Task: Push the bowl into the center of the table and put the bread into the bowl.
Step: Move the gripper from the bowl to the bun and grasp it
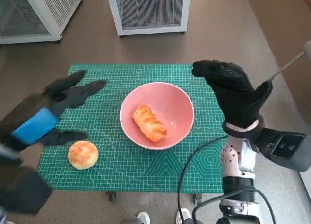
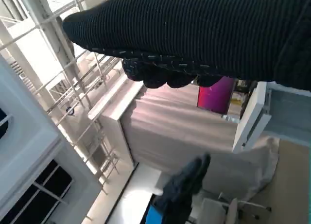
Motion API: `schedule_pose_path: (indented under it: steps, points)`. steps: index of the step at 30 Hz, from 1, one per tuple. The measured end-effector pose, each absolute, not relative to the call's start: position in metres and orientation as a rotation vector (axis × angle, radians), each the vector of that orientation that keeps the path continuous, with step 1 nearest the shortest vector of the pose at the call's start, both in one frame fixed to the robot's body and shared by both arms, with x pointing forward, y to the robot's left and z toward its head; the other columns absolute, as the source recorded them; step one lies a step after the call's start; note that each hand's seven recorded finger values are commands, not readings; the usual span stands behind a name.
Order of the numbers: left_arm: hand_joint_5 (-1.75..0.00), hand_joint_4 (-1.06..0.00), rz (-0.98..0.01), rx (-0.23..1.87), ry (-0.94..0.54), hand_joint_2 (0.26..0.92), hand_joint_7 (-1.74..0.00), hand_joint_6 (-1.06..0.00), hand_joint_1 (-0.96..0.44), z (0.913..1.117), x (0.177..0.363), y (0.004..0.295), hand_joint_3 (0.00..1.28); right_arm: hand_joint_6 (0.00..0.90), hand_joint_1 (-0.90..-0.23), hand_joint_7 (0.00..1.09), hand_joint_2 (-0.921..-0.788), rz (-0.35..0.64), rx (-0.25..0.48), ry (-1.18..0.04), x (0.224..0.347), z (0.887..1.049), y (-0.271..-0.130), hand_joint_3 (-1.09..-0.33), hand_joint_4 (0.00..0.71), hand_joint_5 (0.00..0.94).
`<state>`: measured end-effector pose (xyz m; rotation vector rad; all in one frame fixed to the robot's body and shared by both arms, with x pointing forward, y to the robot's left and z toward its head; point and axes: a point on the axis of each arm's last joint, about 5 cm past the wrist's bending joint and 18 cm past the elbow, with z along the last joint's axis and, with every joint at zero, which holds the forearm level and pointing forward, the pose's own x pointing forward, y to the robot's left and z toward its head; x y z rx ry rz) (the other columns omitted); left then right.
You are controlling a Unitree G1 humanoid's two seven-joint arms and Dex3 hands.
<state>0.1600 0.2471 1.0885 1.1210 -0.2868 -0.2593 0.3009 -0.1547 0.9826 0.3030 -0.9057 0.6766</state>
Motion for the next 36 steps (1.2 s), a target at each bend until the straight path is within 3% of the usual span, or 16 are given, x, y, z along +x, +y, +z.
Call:
schedule_pose_path:
  steps: [9, 16, 24, 36]
  points:
    - [0.00, -0.12, -0.204, 1.163, -0.136, 0.744, 0.00, -0.30, -0.13, 1.084, 0.135, 0.244, 0.00, 0.378, -0.631, 0.00, -0.921, 0.681, 0.320, -0.895, 0.301, 0.981, -0.153, -0.608, 0.215, 0.000]
    - [0.00, -0.13, -0.187, 1.168, -0.046, 0.741, 0.00, -0.27, -0.12, 1.083, 0.126, 0.239, 0.00, 0.384, -0.635, 0.01, -0.921, 0.681, 0.337, -0.890, 0.302, 0.981, -0.153, -0.592, 0.215, 0.001]
    - [0.00, -0.14, -0.215, 1.153, 0.038, 0.743, 0.00, -0.26, -0.14, 1.074, 0.126, 0.237, 0.00, 0.386, -0.633, 0.01, -0.921, 0.685, 0.344, -0.884, 0.302, 0.980, -0.152, -0.593, 0.219, 0.002]
    - [0.00, -0.13, -0.272, 1.109, 0.152, 0.752, 0.00, -0.25, -0.17, 1.042, 0.137, 0.238, 0.00, 0.386, -0.630, 0.01, -0.921, 0.687, 0.342, -0.885, 0.302, 0.980, -0.153, -0.613, 0.221, 0.002]
